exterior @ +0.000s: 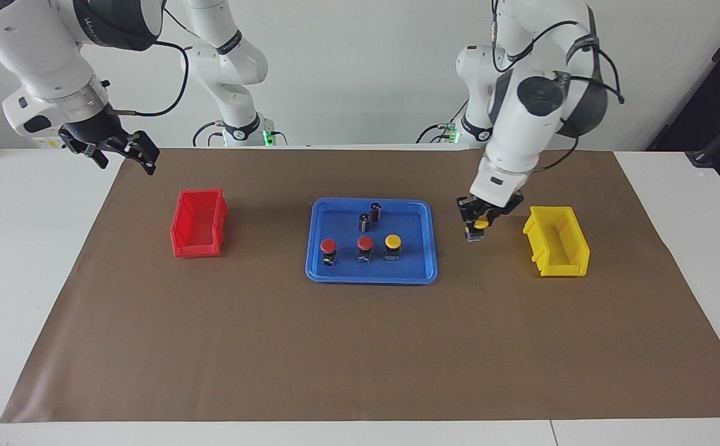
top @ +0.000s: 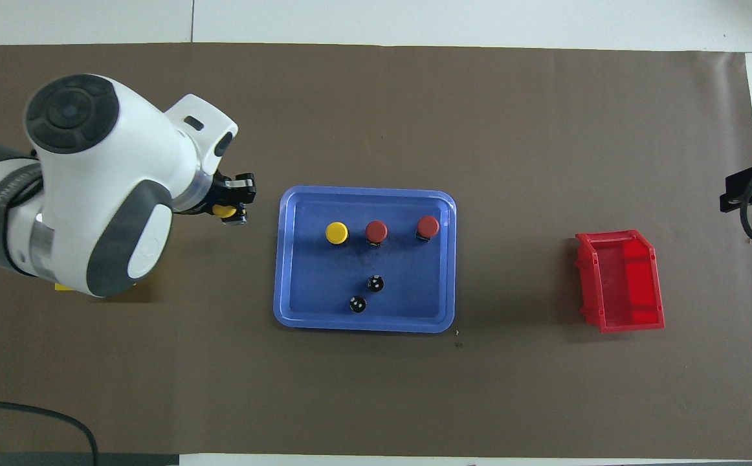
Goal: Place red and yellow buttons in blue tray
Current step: 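Carry the yellow button into the blue tray and open the left gripper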
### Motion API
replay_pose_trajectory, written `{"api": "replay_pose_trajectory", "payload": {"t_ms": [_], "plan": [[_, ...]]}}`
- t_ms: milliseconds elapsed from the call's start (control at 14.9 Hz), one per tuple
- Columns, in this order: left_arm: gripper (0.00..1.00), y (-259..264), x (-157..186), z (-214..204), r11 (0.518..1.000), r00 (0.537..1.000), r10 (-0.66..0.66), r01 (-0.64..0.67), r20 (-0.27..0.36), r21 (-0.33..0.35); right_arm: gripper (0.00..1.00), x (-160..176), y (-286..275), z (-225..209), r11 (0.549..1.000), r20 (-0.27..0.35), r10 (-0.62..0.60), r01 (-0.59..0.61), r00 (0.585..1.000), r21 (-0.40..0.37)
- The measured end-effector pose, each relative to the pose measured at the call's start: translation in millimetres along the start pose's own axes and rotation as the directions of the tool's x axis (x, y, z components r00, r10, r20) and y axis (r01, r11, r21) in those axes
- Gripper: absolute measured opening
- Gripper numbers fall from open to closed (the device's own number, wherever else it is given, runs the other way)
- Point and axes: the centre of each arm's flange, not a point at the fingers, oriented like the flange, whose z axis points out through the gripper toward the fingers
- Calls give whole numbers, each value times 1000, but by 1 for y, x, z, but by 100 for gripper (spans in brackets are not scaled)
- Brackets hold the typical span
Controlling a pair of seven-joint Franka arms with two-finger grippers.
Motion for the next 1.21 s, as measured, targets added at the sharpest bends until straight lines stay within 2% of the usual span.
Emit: {"api": "replay_pose_trajectory", "payload": {"t_ms": [134,470,1208], "plan": [[41,20,-9,25,999,1000,12,-12,-12,-31,100,0,0,0,1000,0,0,0,1000,0],[41,35,-8,86,999,1000,25,-25,-8,-34,100,0,0,0,1000,0,0,0,1000,0],[41,45,-22,114,998,999,45,-45,5,-33,100,0,0,0,1000,0,0,0,1000,0]]}}
